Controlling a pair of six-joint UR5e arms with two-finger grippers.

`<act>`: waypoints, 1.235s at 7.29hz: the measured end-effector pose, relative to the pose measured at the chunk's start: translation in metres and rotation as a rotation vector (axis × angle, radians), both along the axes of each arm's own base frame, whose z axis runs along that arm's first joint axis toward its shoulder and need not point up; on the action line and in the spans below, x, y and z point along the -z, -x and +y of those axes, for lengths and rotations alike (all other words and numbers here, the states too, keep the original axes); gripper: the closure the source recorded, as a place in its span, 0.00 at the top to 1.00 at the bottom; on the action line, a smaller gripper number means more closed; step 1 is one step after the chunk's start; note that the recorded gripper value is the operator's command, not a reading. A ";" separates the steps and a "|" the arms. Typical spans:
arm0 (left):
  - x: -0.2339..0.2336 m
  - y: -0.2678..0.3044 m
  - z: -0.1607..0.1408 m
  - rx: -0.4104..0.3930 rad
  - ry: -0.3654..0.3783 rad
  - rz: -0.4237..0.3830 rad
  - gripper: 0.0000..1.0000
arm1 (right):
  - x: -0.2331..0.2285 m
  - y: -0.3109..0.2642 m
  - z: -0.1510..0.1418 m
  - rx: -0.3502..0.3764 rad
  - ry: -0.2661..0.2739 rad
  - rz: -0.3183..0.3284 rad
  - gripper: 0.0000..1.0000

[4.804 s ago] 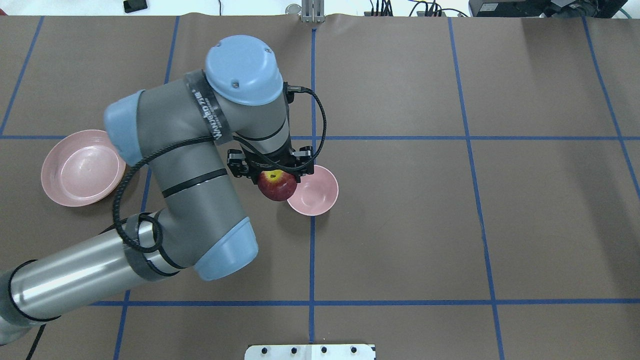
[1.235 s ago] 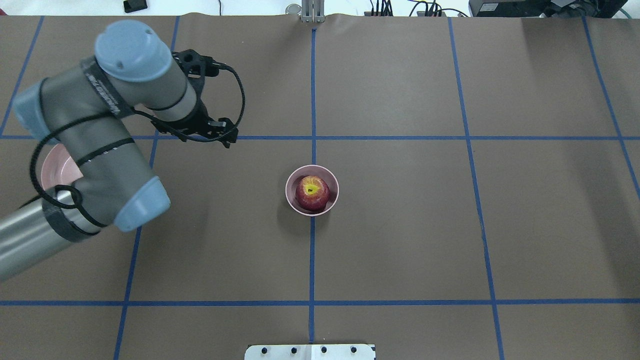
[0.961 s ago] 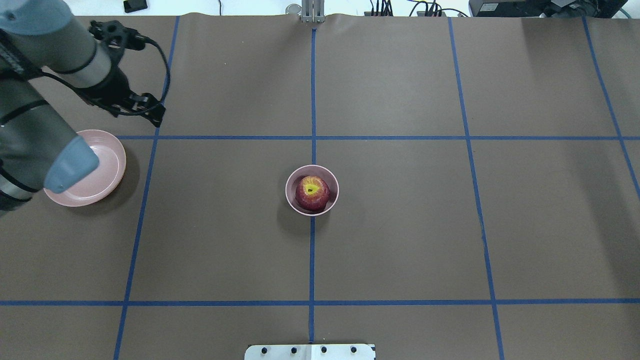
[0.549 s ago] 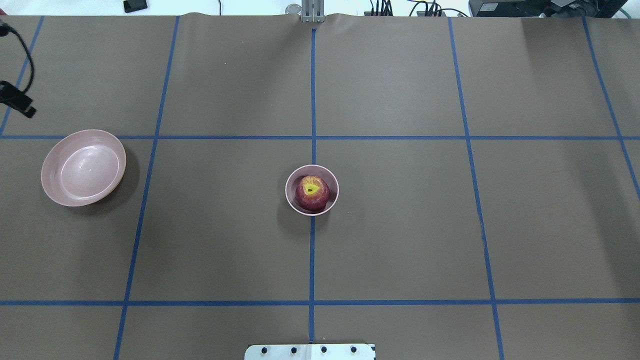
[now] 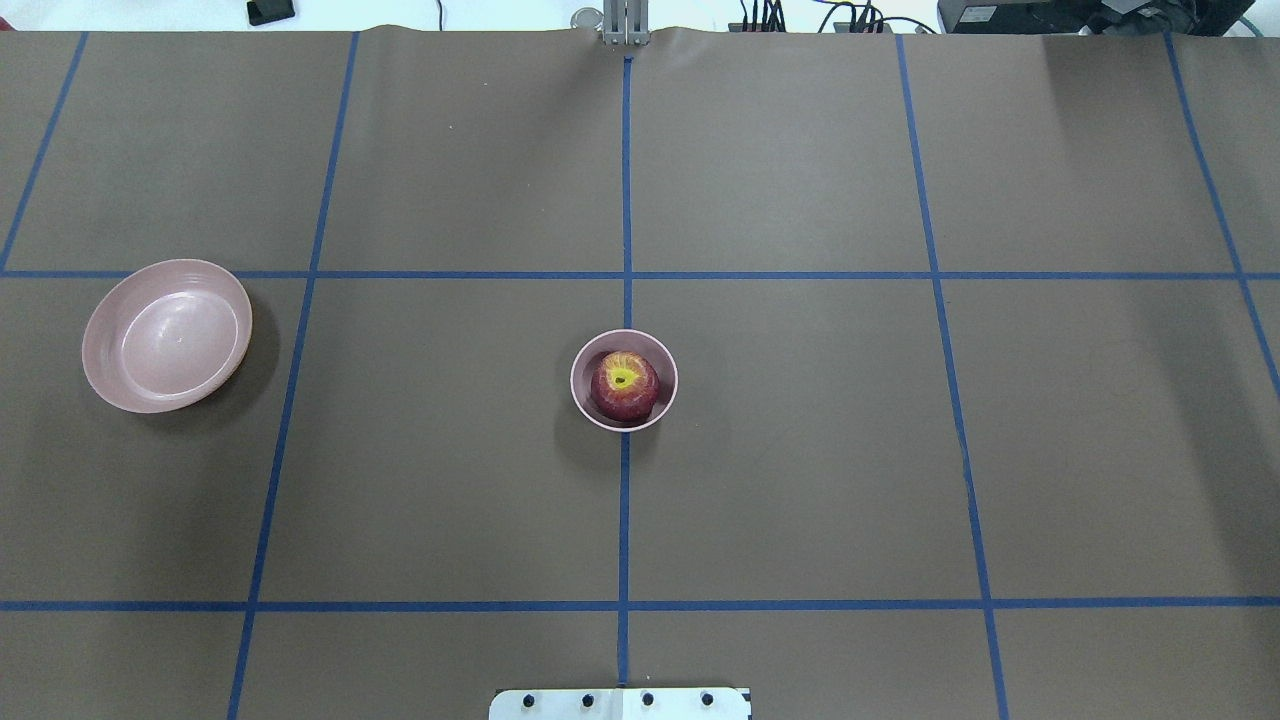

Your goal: Move apple from plate to bowl

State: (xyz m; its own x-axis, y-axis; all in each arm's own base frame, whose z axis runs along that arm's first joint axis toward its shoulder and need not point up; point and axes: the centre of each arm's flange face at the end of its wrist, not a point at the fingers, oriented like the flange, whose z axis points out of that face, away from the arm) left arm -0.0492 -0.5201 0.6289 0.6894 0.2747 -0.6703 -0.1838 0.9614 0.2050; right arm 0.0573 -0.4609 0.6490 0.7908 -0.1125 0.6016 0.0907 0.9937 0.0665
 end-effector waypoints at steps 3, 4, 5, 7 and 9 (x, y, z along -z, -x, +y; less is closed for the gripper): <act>-0.015 0.030 0.017 0.056 0.014 0.003 0.98 | 0.001 0.000 -0.001 -0.001 -0.001 -0.001 1.00; -0.014 0.031 0.017 0.062 0.014 0.006 0.98 | 0.001 0.000 -0.001 -0.001 -0.002 -0.001 1.00; -0.013 0.031 0.017 0.063 0.012 0.007 0.98 | 0.002 0.000 -0.001 -0.001 -0.003 -0.002 1.00; -0.012 0.032 0.020 0.060 0.001 0.009 0.98 | 0.003 0.000 -0.001 -0.003 -0.004 -0.002 1.00; -0.011 0.032 0.020 0.059 -0.015 0.010 0.98 | 0.003 0.000 -0.001 -0.003 -0.003 -0.003 1.00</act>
State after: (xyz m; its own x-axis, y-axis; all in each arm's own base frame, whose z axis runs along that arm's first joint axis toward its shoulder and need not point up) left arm -0.0810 -0.5004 0.6397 0.6981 0.2438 -0.6733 -0.1251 0.9673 0.2205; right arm 0.0573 -0.4621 0.6461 0.7892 -0.1120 0.6038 0.0878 0.9937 0.0696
